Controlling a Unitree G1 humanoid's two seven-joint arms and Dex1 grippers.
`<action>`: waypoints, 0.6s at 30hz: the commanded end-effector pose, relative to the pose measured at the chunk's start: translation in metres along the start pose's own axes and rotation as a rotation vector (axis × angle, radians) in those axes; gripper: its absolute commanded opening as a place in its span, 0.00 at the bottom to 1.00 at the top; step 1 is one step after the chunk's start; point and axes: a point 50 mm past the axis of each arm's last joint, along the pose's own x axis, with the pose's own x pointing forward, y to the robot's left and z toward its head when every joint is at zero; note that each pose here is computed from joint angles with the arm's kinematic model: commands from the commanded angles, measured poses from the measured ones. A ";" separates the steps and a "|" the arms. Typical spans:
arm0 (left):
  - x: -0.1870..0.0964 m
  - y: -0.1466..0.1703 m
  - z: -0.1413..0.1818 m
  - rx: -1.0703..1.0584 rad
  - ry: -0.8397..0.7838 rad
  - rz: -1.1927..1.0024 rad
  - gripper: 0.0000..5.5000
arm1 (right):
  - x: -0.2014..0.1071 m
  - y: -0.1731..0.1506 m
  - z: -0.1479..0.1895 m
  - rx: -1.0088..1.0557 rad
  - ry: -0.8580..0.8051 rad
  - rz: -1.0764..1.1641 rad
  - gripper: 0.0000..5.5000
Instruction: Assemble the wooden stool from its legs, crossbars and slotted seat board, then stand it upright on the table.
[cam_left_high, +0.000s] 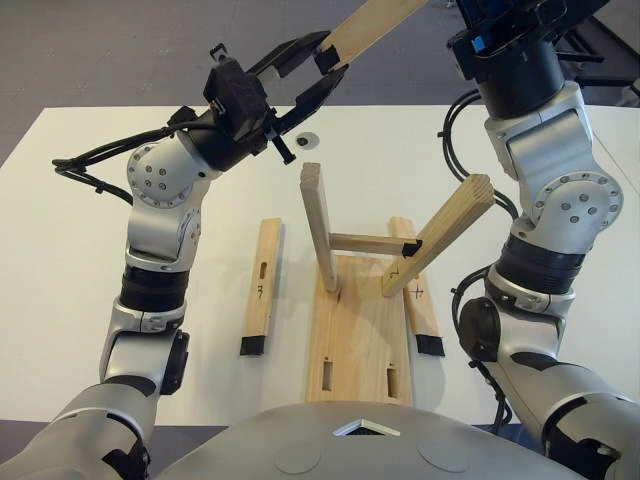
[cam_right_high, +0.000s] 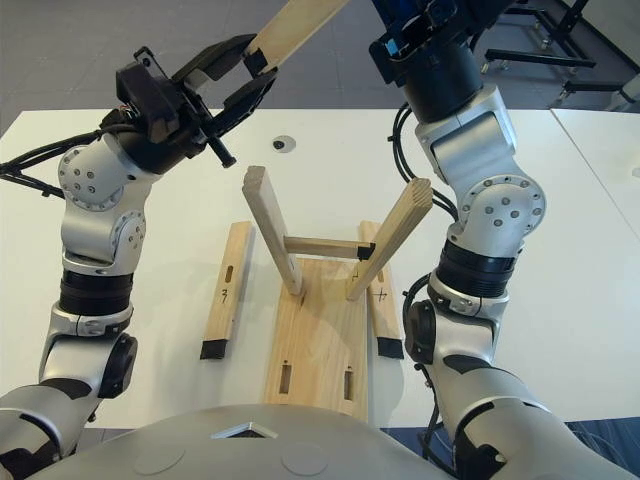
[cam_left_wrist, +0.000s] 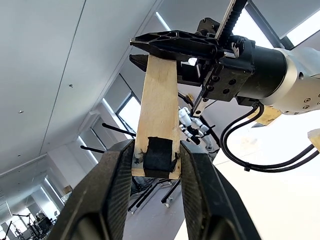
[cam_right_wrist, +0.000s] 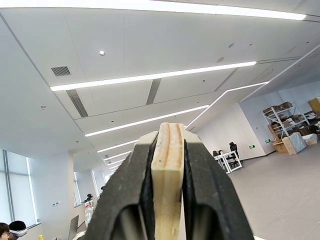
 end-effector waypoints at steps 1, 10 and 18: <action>-0.043 0.032 -0.004 -0.128 0.102 0.119 0.23 | -0.048 -0.014 0.102 -0.289 -0.378 -0.193 0.09; -0.040 0.028 -0.010 -0.202 0.134 0.093 0.39 | -0.050 -0.008 0.094 -0.301 -0.360 -0.190 0.07; -0.047 0.022 -0.002 -0.249 0.135 0.036 0.52 | -0.100 -0.030 0.097 -0.495 -0.138 -0.255 0.07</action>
